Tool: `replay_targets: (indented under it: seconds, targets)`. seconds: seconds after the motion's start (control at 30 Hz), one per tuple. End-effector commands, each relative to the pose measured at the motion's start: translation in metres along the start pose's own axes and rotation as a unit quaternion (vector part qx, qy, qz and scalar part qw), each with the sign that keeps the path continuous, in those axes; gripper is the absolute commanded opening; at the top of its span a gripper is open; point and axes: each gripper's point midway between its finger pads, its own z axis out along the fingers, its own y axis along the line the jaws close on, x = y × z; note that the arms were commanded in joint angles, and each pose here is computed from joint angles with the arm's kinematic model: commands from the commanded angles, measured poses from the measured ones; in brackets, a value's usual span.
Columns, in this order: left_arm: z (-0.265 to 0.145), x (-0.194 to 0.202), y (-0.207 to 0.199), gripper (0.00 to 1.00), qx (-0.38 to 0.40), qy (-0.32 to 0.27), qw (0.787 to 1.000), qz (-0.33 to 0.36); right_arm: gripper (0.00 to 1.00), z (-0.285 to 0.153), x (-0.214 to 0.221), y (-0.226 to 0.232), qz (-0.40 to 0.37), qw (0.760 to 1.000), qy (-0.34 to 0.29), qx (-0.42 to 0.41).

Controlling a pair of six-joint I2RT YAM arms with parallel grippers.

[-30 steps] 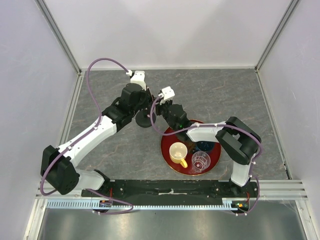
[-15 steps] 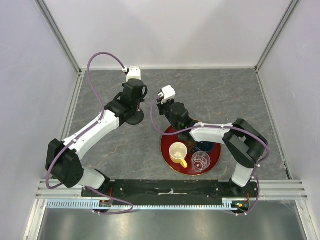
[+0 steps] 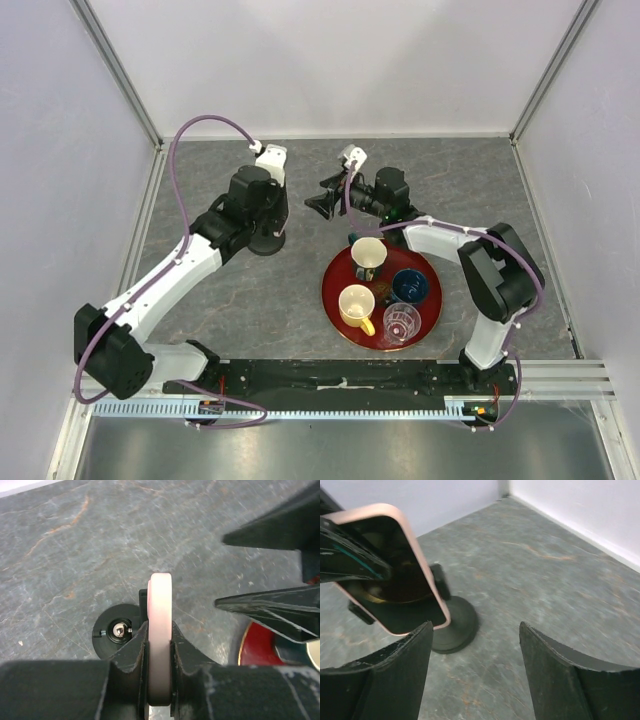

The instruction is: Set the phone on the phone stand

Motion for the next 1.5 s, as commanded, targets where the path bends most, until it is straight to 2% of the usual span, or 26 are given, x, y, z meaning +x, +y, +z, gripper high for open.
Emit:
replay_targets:
  seconds: [0.0,0.27,0.4,0.6,0.7,0.8,0.83,0.87,0.93,1.0,1.03,1.1,1.17,1.2,1.4,1.47]
  targets:
    - [-0.034,0.028,-0.035,0.02,0.139,0.056,0.987,0.061,0.77,0.004,-0.002,0.064,-0.024,0.981,0.005,-0.193]
    - [-0.064,0.032,-0.036,0.02,0.175,0.033,0.981,0.079,0.83,0.003,-0.005,0.084,-0.023,0.966,-0.009,-0.257]
    - [-0.076,0.023,-0.033,0.02,0.178,0.007,0.980,0.085,0.84,0.005,0.007,0.099,-0.019,0.954,-0.004,-0.299]
    - [-0.079,0.027,-0.031,0.02,0.177,0.004,0.980,0.089,0.84,0.015,0.014,0.128,-0.032,0.938,-0.001,-0.346]
    - [-0.080,0.027,-0.031,0.02,0.178,0.000,0.980,0.090,0.81,0.016,0.018,0.139,-0.022,0.930,0.003,-0.368]
    - [-0.082,0.024,-0.033,0.02,0.185,-0.008,0.978,0.093,0.74,0.018,0.019,0.146,-0.012,0.923,-0.003,-0.385]
    - [-0.082,0.024,-0.033,0.02,0.185,-0.008,0.978,0.093,0.64,0.018,0.015,0.148,-0.009,0.919,-0.007,-0.394]
    - [-0.083,0.023,-0.033,0.02,0.185,-0.010,0.978,0.093,0.58,0.014,0.015,0.154,0.015,0.912,0.002,-0.410]
    - [-0.082,0.022,-0.031,0.02,0.181,-0.013,0.979,0.093,0.46,0.012,0.015,0.155,0.012,0.909,-0.011,-0.417]
    - [-0.083,0.021,-0.030,0.02,0.178,-0.019,0.980,0.093,0.38,0.012,0.015,0.155,0.016,0.910,-0.011,-0.415]
    - [-0.082,0.018,-0.031,0.02,0.178,-0.026,0.979,0.093,0.29,0.010,0.014,0.153,0.017,0.911,-0.011,-0.412]
    - [-0.079,0.014,-0.032,0.02,0.179,-0.029,0.979,0.089,0.20,0.008,0.006,0.150,0.006,0.917,-0.015,-0.399]
    - [-0.072,0.009,-0.039,0.02,0.190,-0.027,0.978,0.085,0.00,0.002,0.003,0.149,0.006,0.924,0.004,-0.382]
    - [-0.071,0.001,-0.042,0.02,0.195,-0.032,0.977,0.081,0.00,0.006,0.001,0.142,-0.023,0.934,-0.003,-0.357]
    - [-0.045,-0.029,-0.065,0.02,0.226,-0.056,0.969,0.080,0.00,-0.008,-0.006,0.108,-0.045,0.971,-0.004,-0.235]
    - [-0.038,-0.040,-0.069,0.02,0.228,-0.079,0.967,0.080,0.00,-0.012,-0.026,0.097,-0.047,0.979,-0.039,-0.194]
